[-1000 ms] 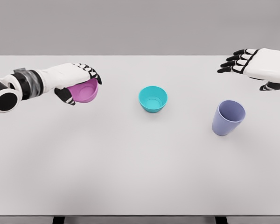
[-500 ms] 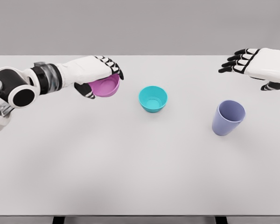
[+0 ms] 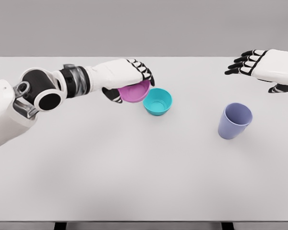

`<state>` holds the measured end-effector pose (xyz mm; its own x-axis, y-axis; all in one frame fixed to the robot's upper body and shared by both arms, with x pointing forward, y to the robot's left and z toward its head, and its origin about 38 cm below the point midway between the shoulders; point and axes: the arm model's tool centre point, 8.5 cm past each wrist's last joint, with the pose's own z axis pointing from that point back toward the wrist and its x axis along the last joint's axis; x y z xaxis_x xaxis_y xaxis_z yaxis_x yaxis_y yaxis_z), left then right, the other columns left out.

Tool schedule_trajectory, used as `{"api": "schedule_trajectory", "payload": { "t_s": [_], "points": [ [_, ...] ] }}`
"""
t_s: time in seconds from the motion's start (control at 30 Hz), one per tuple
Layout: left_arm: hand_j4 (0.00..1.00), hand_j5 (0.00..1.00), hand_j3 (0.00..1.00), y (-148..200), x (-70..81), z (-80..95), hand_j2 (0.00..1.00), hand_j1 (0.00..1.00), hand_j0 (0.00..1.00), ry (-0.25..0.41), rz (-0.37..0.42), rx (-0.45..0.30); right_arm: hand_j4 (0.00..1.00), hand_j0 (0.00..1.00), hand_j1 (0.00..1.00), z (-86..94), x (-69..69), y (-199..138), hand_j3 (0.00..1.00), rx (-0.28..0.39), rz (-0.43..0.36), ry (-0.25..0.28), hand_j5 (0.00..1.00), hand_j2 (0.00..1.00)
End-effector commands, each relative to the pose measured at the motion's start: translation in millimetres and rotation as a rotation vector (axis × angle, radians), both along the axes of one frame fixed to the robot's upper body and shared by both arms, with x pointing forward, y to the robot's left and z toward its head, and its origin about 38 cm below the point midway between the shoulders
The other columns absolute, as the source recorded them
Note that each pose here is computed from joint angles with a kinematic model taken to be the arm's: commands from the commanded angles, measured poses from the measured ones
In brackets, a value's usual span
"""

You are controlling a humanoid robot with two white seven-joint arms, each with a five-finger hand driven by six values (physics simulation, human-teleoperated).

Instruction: Stacking bowl and cup with both arms

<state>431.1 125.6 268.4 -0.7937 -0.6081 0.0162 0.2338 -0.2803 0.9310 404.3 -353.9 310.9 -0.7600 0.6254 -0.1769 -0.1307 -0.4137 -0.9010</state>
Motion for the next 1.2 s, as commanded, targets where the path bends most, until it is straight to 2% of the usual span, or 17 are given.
{"api": "schedule_trajectory", "payload": {
  "t_s": [0.0,0.4,1.0,1.17],
  "points": [
    [0.62,0.62,0.62,-10,-2.2,-2.3,0.62,0.62,0.62,-0.002,-0.019,-0.002,1.00,1.00,1.00,0.2,0.0,0,1.00,0.003,-0.002,0.001,1.00,1.00],
    [0.62,0.62,0.62,-47,-7.1,-7.3,0.62,0.62,0.62,-0.037,-0.077,0.020,1.00,1.00,1.00,1.1,-0.2,-1,1.00,0.001,-0.004,0.000,1.00,1.00],
    [0.62,0.62,0.62,-69,19.0,-39.1,0.62,0.62,0.62,0.042,-0.042,0.057,1.00,1.00,1.00,1.0,-0.1,-2,1.00,0.002,-0.005,0.001,1.00,1.00],
    [0.62,0.62,0.62,-72,24.0,-42.3,0.62,0.62,0.62,0.048,-0.052,0.071,1.00,1.00,1.00,1.0,-0.1,-2,1.00,0.002,-0.005,0.001,1.00,1.00]
  ]
}}
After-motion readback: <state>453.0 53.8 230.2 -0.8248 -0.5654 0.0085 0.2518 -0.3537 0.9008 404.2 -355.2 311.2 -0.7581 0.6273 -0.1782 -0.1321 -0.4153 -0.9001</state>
